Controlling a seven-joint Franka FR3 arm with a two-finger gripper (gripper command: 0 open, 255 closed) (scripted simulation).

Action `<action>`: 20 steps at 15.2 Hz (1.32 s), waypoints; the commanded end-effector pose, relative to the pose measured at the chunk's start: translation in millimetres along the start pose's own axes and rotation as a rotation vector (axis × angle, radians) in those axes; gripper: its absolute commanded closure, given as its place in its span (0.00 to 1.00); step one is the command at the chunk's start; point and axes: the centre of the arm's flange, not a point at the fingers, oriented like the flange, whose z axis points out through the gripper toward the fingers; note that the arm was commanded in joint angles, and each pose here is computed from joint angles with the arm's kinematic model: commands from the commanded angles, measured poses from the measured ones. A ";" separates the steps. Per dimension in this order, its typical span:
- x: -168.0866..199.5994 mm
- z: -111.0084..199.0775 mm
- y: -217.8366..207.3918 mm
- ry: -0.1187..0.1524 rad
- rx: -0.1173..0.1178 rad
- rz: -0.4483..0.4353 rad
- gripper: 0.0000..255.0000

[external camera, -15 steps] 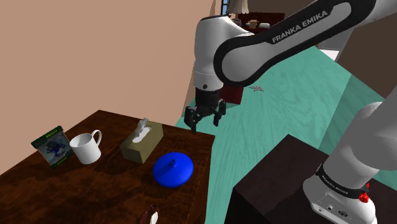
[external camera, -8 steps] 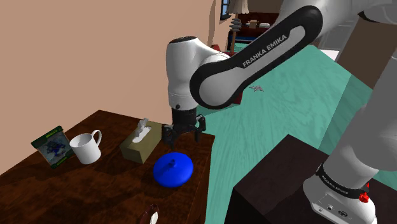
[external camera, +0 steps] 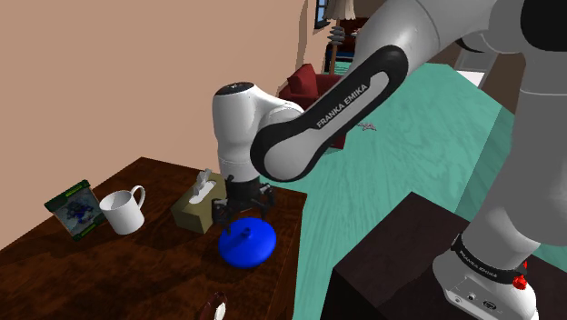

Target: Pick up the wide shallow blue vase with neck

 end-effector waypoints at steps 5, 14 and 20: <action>1.2 23.8 -0.1 0.000 0.000 0.000 0.00; 1.3 23.4 0.0 0.000 0.000 0.000 1.00; 0.1 -2.6 -1.1 0.000 0.000 0.000 1.00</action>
